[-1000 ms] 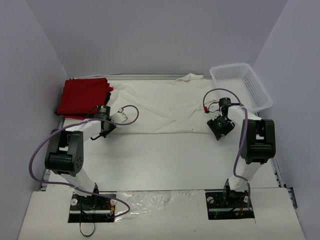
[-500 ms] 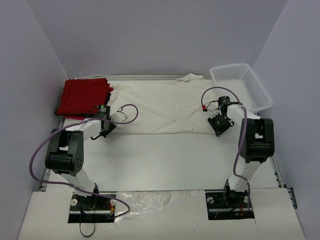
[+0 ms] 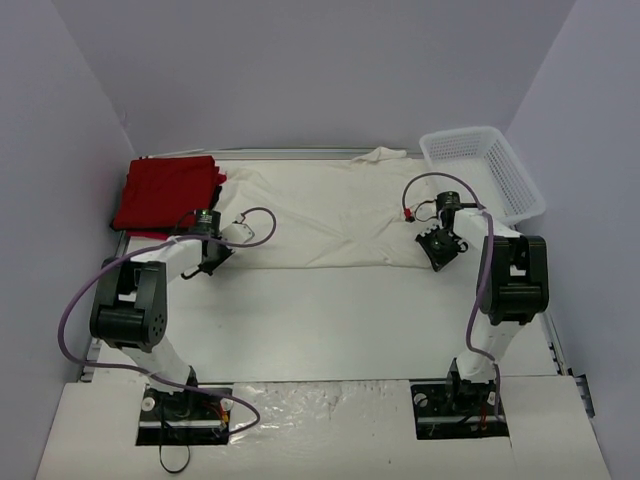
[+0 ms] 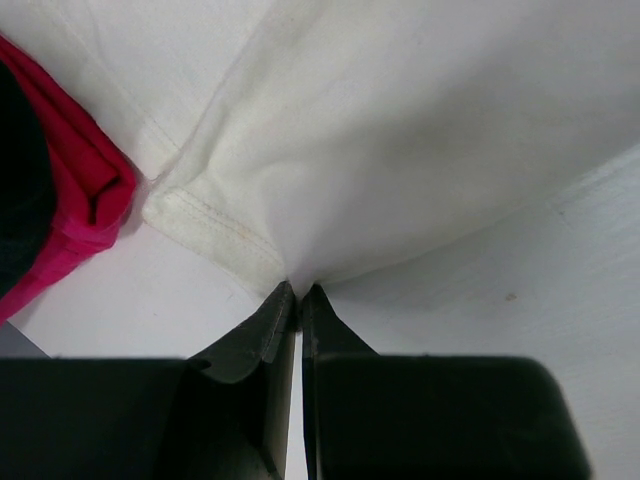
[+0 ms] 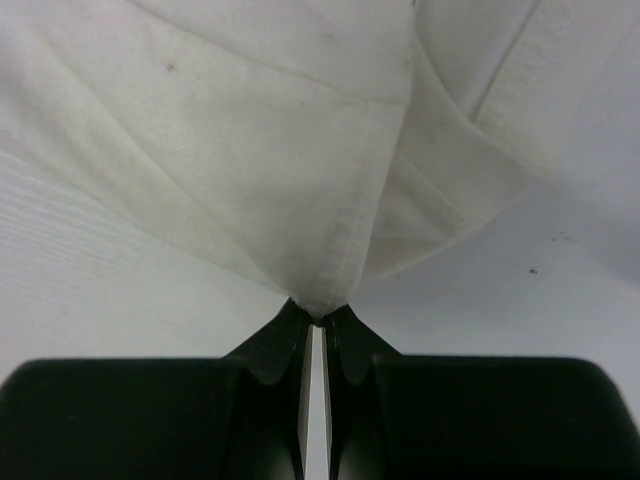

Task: Fold and stack the t-shirts
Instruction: Fold the flattened tshirt in 1/3 of the way, then grap the side of the flattened tshirt furthest away from the robot with both arms

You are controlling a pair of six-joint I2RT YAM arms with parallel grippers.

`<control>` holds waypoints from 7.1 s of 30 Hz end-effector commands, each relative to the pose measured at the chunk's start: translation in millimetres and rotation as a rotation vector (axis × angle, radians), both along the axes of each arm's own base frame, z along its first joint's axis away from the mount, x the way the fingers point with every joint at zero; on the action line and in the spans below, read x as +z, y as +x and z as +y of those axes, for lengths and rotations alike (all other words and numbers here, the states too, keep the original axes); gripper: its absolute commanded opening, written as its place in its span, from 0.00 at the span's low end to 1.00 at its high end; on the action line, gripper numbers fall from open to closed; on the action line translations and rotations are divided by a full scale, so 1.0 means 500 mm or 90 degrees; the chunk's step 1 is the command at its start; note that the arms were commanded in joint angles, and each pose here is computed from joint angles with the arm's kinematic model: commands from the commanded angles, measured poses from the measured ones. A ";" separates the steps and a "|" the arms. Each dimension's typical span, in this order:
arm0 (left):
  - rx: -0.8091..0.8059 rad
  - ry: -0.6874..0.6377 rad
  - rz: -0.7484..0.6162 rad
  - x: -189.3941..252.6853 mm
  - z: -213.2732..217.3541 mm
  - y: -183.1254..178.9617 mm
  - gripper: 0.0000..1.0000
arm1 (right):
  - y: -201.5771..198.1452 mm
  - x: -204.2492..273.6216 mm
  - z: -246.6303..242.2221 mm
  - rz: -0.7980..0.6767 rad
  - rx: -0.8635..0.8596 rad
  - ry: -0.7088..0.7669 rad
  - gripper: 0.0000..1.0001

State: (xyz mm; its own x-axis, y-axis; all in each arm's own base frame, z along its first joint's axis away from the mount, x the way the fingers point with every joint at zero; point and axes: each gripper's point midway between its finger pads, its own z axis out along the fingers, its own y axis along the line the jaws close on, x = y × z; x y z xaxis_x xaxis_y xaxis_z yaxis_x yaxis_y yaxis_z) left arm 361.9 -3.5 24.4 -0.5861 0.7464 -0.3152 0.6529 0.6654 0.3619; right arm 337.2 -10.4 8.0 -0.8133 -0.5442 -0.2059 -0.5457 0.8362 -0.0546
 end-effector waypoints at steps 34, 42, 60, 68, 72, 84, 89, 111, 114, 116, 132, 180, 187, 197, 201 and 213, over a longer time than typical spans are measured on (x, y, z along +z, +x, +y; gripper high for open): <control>-0.055 -0.015 -0.011 0.115 0.007 -0.246 0.02 | -0.241 0.119 -0.063 0.018 0.034 -0.073 0.00; -0.087 -0.029 0.020 0.110 -0.006 -0.257 0.02 | -0.260 0.096 -0.048 0.056 0.055 -0.042 0.00; -0.117 -0.034 0.061 0.111 -0.015 -0.256 0.32 | -0.244 0.096 -0.041 0.081 0.070 -0.026 0.44; -0.088 -0.045 -0.008 0.174 -0.024 -0.160 0.44 | -0.146 0.144 -0.029 0.037 0.068 -0.001 0.47; -0.038 -0.082 -0.085 0.218 -0.038 -0.068 0.50 | -0.065 0.181 -0.010 0.005 0.073 0.034 0.49; 0.075 -0.056 -0.147 0.192 -0.011 0.204 0.51 | 0.096 0.127 -0.017 0.018 0.064 0.030 0.53; 0.084 -0.059 -0.170 0.188 -0.014 0.281 0.50 | 0.156 0.104 -0.015 0.012 0.055 0.033 0.53; 0.041 -0.126 -0.206 0.150 -0.069 0.449 0.47 | 0.198 0.029 0.030 0.040 0.063 0.026 0.53; 0.025 -0.128 -0.200 0.139 -0.077 0.459 0.44 | 0.196 0.018 0.029 0.048 0.060 0.024 0.53; 0.015 -0.127 -0.195 0.128 -0.080 0.464 0.44 | 0.194 0.011 0.032 0.053 0.060 0.025 0.53; 0.016 -0.069 -0.166 0.068 -0.062 0.513 0.44 | 0.185 -0.020 0.027 0.078 0.062 0.000 0.53; 0.053 -0.063 -0.213 0.180 -0.070 0.470 0.02 | 0.351 0.145 0.057 -0.166 -0.002 0.029 0.54; 0.045 -0.061 -0.216 0.181 -0.077 0.470 0.02 | 0.353 0.132 0.067 -0.163 0.018 0.029 0.51; 0.053 -0.069 -0.210 0.183 -0.083 0.450 0.02 | 0.487 0.188 0.115 -0.285 0.016 0.044 0.50; 0.057 -0.075 -0.208 0.185 -0.086 0.440 0.02 | 0.530 0.173 0.134 -0.308 0.032 0.020 0.50; 0.056 -0.075 -0.198 0.172 -0.089 0.412 0.02 | 0.639 0.124 0.147 -0.407 -0.006 0.000 0.45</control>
